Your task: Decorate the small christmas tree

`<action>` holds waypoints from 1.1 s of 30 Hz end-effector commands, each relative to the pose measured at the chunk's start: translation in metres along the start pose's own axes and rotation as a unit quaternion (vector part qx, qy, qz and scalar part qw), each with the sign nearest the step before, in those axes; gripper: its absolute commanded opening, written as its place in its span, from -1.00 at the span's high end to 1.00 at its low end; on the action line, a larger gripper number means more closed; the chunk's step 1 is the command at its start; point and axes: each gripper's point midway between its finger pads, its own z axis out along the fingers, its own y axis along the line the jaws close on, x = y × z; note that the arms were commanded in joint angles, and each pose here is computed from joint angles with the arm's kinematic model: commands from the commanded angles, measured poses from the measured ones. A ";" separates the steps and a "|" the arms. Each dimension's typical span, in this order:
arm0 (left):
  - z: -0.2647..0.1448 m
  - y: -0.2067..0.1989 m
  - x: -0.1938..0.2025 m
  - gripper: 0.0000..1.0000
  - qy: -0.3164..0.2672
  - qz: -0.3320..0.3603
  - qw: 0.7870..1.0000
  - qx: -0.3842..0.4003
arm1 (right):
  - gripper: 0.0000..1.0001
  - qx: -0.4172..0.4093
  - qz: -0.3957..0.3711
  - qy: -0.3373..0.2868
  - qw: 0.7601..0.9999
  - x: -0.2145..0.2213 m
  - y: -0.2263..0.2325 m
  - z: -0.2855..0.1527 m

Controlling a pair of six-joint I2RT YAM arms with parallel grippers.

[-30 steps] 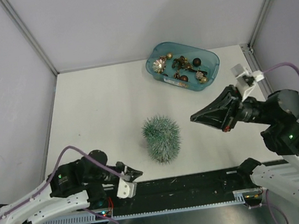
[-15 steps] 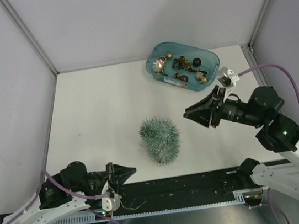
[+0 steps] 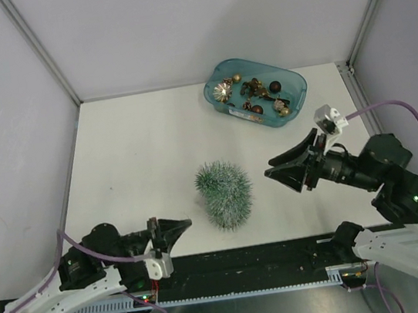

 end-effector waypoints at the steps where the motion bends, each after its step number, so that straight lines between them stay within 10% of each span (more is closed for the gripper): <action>1: -0.009 0.056 -0.006 1.00 -0.005 -0.075 0.986 -0.147 | 0.11 0.014 -0.033 -0.017 0.999 -0.020 -0.010 0.022; 33: 0.039 0.075 0.013 0.83 -0.022 -0.317 0.925 -0.208 | 0.11 0.078 -0.112 -0.038 0.990 -0.052 -0.055 0.074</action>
